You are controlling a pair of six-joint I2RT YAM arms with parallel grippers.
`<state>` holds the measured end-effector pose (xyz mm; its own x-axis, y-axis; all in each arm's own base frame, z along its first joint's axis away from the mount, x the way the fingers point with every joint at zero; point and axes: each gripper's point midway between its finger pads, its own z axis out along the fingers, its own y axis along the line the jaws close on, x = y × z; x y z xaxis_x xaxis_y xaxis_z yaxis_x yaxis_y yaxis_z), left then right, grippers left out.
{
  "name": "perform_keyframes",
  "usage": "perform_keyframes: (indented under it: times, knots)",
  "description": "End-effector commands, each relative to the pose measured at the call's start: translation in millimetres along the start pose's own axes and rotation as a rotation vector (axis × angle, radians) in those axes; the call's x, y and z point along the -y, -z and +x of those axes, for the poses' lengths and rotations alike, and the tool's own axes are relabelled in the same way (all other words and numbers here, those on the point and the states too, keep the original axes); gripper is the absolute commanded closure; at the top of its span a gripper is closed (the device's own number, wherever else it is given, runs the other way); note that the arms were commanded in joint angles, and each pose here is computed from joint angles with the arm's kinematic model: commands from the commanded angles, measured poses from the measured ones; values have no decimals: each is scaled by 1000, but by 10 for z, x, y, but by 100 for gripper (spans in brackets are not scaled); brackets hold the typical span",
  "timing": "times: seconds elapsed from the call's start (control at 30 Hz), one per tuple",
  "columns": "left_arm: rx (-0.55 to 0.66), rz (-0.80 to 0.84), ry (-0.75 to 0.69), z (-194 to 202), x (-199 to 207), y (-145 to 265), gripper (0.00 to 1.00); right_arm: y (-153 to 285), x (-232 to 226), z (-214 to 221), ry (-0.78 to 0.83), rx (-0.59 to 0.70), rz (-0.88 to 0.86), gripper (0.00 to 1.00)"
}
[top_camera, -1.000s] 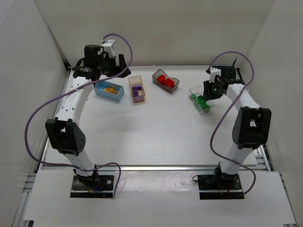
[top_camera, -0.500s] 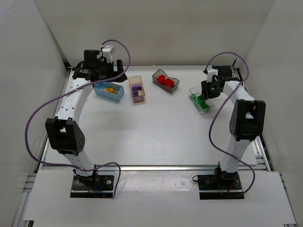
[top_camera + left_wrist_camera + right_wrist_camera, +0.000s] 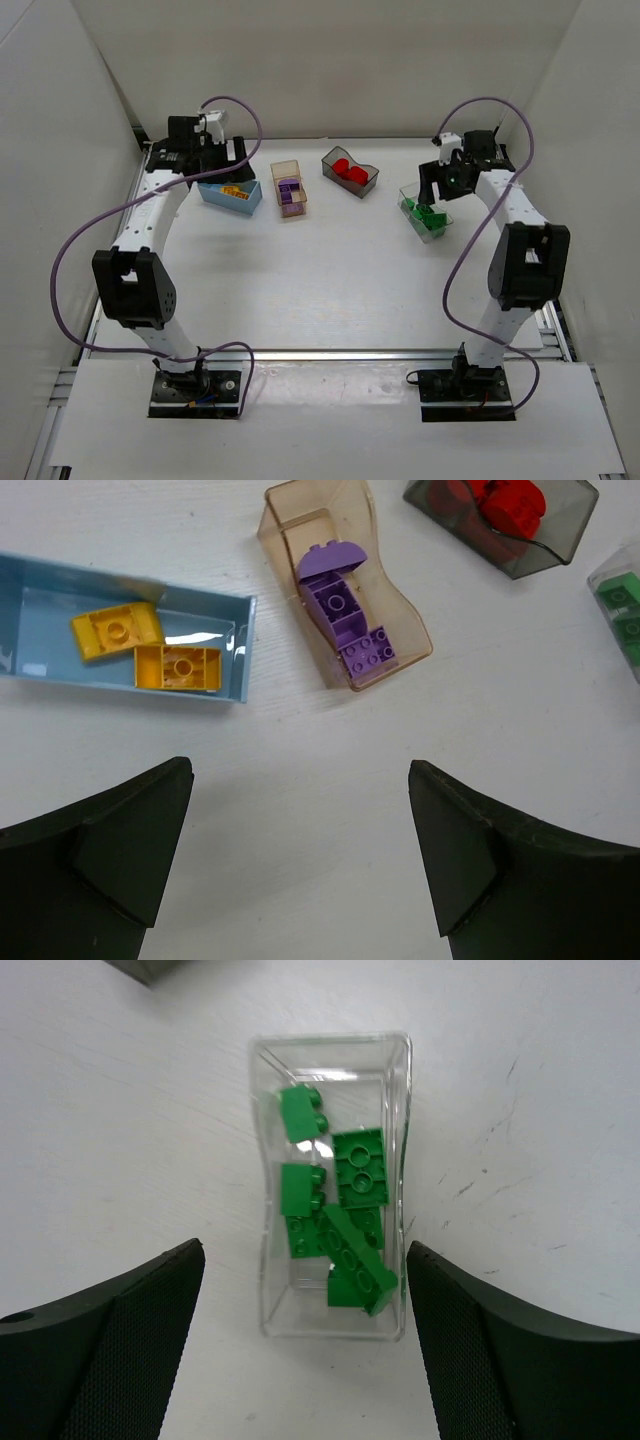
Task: Sort the legos into containers by color
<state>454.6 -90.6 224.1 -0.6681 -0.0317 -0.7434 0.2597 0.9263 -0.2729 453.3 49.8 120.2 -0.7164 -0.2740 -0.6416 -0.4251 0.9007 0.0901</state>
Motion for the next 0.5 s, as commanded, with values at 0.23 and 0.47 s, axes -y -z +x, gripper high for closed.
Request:
perform_keyframes:
  times: [0.23, 0.47]
  knots:
    - [10, -49, 113, 113, -378, 283, 1, 1521, -56, -646, -26, 386, 46, 13]
    - [-58, -199, 146, 491, -1191, 303, 1, 1472, 790, 283, -168, 320, 16, 4]
